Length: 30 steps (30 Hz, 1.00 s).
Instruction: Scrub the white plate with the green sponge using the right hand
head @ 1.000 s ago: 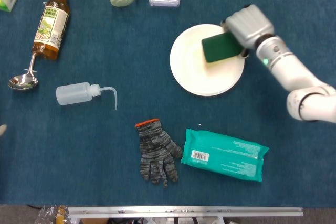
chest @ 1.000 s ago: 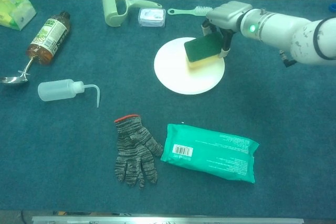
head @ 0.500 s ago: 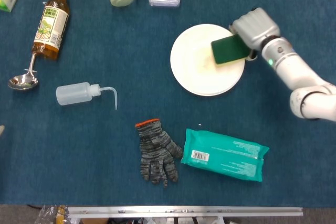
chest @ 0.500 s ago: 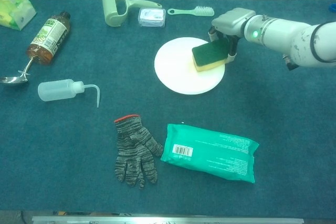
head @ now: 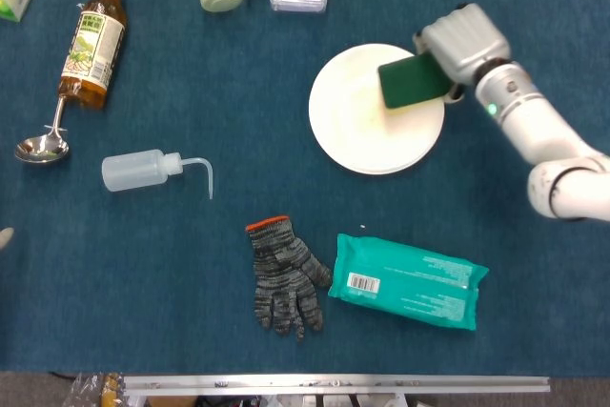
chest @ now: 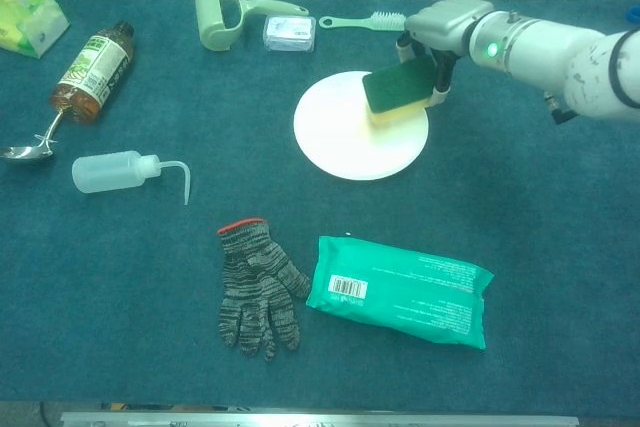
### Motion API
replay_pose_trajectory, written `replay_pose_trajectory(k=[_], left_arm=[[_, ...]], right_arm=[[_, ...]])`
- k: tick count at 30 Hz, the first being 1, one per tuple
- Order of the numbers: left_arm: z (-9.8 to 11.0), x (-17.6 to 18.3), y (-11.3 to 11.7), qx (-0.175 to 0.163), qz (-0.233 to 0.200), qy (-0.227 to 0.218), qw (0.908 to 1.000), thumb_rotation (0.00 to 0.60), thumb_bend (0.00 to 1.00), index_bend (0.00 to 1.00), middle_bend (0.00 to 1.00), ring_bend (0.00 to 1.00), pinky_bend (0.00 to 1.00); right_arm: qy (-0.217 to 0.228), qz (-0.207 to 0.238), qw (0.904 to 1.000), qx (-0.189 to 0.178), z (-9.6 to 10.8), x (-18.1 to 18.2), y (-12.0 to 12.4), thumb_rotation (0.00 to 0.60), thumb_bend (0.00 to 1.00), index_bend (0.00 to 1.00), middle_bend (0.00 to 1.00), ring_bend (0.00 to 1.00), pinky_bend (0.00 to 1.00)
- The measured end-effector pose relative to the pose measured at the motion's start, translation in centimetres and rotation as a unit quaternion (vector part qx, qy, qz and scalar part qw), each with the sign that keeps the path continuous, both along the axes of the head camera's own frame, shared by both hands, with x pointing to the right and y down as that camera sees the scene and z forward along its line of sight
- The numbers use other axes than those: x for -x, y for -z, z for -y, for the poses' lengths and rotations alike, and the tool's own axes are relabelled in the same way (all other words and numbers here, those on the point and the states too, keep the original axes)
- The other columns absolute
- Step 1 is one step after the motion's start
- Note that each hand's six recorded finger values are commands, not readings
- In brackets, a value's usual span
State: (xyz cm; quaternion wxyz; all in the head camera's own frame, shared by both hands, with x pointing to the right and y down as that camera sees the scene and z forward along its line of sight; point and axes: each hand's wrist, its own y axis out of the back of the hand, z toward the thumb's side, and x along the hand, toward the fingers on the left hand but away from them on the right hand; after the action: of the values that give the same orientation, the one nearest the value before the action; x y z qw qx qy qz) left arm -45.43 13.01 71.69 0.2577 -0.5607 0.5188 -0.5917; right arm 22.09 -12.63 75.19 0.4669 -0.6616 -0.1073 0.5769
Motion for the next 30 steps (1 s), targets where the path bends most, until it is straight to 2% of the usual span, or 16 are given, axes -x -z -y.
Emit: replay_pose_trajectory(k=[7,14,18,23,30], left_arm=[[-0.3,0.5,0.0,0.002,-0.003,0.008,1.0,0.6,0.0,0.05,0.0,0.0,0.04],[-0.4,0.6,-0.2,0.002,-0.005,0.009,0.9999,0.6,0.0,0.05,0.0,0.0,0.04],[-0.3,0.4,-0.2,0.001,-0.005,0.006,1.0,0.6,0.0,0.05,0.0,0.0,0.04],[0.1,-0.1,-0.1,0.0,-0.004,0.0,1.0,0.6,0.0,0.05,0.0,0.0,0.04],[0.3,-0.4,0.1,0.0,-0.003,-0.004,1.0,0.6,0.0,0.05,0.0,0.0,0.04]], right_arm=[[0.018,0.005,0.9997,0.016,-0.7,1.8,-1.6,0.6,0.08,0.43,0.63,0.51,0.25],[0.012,-0.03,0.9994,0.014,-0.4,-0.8,-2.1,0.6,0.08,0.43,0.63,0.51,0.25],[-0.005,-0.043,0.999,0.005,0.2,-2.7,-1.4,0.6,0.09,0.43,0.63,0.51,0.25],[-0.029,-0.034,0.999,-0.008,0.5,-4.4,0.3,0.6,0.08,0.43,0.63,0.51,0.25],[-0.047,-0.001,0.9988,-0.017,-0.7,-6.2,3.1,0.6,0.09,0.43,0.63,0.51,0.25]])
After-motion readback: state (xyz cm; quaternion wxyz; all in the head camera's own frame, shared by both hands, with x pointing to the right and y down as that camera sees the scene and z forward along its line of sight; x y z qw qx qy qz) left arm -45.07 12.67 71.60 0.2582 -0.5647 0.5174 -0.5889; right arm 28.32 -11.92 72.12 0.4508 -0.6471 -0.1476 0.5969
